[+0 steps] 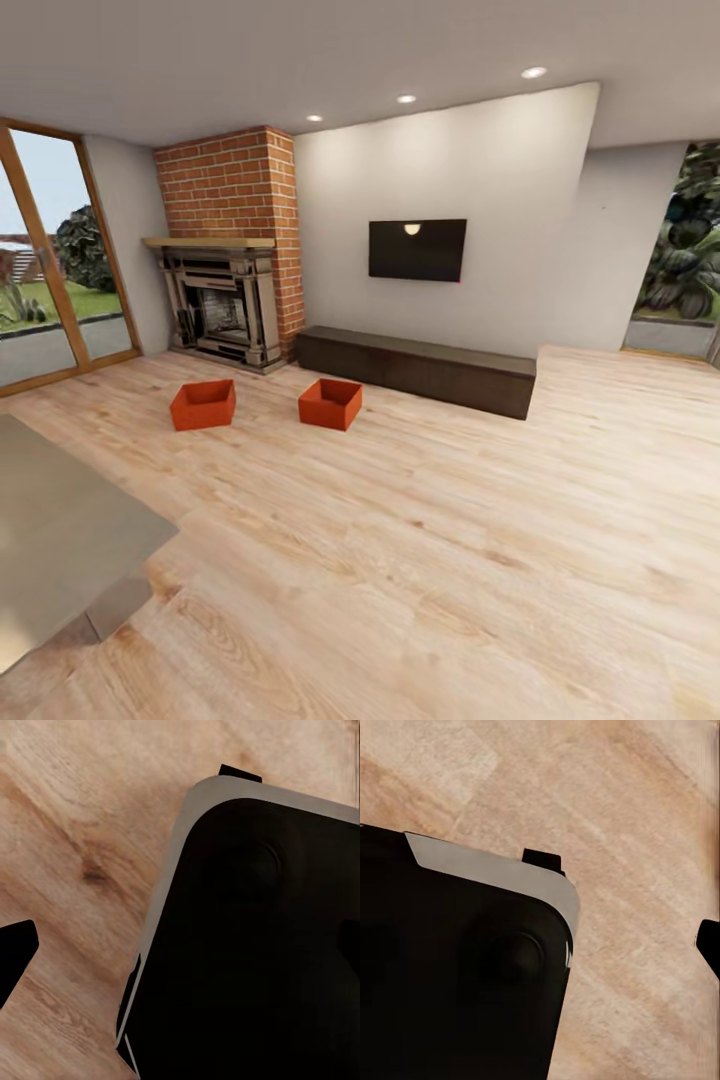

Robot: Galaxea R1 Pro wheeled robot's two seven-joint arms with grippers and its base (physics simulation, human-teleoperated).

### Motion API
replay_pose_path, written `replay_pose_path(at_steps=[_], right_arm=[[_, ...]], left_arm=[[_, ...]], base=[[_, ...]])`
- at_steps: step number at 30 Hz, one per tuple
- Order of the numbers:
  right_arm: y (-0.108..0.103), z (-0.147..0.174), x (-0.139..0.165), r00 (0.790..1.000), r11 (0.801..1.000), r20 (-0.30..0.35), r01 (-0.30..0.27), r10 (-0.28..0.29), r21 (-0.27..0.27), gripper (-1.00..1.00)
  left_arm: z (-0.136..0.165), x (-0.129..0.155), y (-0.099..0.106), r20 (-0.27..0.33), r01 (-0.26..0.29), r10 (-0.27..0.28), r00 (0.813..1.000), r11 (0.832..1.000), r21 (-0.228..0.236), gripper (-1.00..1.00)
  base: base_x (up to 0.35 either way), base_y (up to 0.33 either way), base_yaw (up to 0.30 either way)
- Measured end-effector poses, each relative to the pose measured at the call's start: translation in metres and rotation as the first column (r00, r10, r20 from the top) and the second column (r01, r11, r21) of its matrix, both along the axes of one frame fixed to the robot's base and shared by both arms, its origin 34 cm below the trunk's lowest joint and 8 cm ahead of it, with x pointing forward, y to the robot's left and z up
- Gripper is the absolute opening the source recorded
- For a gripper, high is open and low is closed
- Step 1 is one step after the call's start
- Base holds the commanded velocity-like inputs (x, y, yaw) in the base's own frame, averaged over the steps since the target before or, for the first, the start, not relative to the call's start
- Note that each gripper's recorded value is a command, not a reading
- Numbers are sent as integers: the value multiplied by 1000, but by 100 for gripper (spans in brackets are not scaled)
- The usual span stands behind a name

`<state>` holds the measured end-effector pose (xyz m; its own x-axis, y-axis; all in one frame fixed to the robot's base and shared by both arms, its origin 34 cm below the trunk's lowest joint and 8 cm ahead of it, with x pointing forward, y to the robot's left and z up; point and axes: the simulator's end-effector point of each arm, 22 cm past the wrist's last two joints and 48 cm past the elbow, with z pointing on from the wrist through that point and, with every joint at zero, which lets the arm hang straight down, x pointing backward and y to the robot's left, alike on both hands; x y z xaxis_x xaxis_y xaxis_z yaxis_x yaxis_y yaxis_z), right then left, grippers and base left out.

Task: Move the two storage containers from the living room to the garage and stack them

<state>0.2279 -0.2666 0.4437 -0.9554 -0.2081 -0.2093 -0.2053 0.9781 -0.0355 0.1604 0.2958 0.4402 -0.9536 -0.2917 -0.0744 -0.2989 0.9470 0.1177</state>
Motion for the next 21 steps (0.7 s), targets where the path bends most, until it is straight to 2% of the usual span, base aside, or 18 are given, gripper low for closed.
replay_pose_path(at_steps=[21], right_arm=[[-1,0,0,1000,1000,-2,-11,11,-2,100]], left_arm=[[0,0,0,0,1,-1,1000,1000,0,100]], base=[[314,-101,3]])
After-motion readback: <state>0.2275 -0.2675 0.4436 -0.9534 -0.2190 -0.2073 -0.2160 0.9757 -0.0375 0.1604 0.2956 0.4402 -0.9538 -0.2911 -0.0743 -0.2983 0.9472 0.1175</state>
